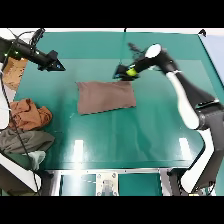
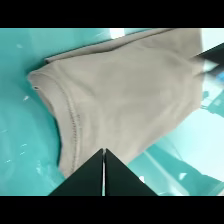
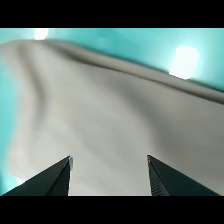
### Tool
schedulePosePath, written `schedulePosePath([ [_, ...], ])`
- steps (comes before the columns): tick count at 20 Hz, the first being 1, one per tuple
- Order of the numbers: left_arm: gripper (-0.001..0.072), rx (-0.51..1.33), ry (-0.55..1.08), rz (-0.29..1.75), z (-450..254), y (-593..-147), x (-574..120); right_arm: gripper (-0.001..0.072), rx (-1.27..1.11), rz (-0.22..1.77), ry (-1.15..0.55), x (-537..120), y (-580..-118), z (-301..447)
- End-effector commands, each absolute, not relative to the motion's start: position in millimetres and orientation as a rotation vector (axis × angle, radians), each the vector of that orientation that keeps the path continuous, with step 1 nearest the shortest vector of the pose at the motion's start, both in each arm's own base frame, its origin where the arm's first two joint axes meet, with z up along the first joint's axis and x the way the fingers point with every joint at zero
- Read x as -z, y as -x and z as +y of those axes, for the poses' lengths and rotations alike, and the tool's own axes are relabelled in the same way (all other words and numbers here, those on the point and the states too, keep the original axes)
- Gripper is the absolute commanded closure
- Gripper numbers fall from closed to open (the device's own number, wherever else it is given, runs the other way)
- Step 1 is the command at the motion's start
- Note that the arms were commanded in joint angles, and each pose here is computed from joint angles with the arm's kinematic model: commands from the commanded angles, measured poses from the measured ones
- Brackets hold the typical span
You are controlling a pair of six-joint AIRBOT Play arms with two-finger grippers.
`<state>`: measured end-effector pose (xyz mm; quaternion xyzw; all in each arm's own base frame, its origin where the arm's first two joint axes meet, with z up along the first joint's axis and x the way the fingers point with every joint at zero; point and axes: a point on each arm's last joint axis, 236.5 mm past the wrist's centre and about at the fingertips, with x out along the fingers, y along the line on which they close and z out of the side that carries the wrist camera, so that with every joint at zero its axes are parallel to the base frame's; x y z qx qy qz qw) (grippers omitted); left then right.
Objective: Fold the shirts.
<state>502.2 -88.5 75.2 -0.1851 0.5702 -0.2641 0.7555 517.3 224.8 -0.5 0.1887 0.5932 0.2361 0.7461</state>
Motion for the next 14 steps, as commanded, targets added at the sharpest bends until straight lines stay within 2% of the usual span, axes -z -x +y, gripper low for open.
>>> schedulePosePath([
  [1, 0.0687, 0.521, 0.366, 1.259, -75.6, -503.4, -66.7, 0.0169, -0.344, 1.416, -0.529, 17.6, -510.5, 115.4],
  [2, 0.0687, 0.508, 0.358, 1.264, -72.9, -503.2, -64.7, 0.0165, -0.318, 1.443, -0.557, 31.2, -505.2, 103.7],
  [3, 0.0687, 0.498, 0.350, 1.268, -70.4, -503.2, -63.1, 0.0097, -0.308, 1.476, -0.577, 45.1, -497.1, 102.3],
  [7, 0.0687, 0.432, 0.322, 1.283, -57.3, -504.8, -55.6, 0.0096, -0.427, 1.477, -0.651, 79.2, -483.2, 155.0],
  [12, 0.0687, 0.417, 0.317, 1.290, -54.3, -504.2, -53.8, 0.0102, -0.521, 1.515, -0.659, 99.6, -468.8, 224.3],
  [13, 0.0687, 0.419, 0.317, 1.292, -54.5, -503.6, -53.8, 0.0237, -0.534, 1.506, -0.668, 96.7, -469.7, 232.1],
  [14, 0.0687, 0.420, 0.317, 1.296, -54.6, -502.7, -53.6, 0.0585, -0.550, 1.491, -0.672, 91.0, -472.8, 235.4],
])
